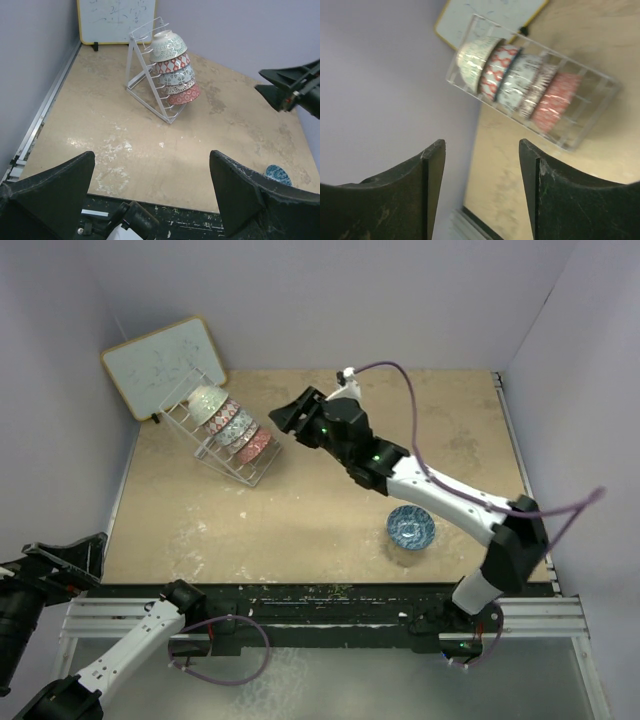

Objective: Load the bowls into the dish rack

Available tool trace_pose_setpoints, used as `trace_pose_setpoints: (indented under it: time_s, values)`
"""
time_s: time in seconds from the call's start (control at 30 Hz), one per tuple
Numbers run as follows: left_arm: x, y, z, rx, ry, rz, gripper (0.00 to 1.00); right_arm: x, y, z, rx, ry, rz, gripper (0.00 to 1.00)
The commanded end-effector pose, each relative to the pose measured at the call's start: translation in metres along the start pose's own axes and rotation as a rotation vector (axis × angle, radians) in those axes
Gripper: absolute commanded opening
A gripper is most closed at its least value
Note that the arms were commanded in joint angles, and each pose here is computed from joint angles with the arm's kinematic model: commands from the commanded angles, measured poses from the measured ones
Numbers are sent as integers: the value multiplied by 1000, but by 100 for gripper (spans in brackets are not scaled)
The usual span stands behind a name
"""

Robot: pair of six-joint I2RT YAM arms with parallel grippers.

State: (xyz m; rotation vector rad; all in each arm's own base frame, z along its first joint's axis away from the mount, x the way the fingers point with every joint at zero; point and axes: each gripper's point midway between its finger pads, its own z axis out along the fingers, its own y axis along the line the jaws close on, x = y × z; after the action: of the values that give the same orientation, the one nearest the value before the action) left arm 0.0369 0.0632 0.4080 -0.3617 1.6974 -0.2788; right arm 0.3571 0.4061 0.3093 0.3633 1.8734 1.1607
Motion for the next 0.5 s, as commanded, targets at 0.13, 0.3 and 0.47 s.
trace_pose_setpoints:
  time_s: [0.13, 0.3, 0.47]
  values:
    - [-5, -18, 20, 21, -1, 25, 99, -19, -113, -118, 434, 71, -418, 100]
    - [-1, -26, 29, 38, 5, 31, 99, 1, -180, -170, 662, 221, -496, 100]
    - [3, -31, 35, 53, 16, 33, 99, 29, -229, -200, 814, 358, -499, 99]
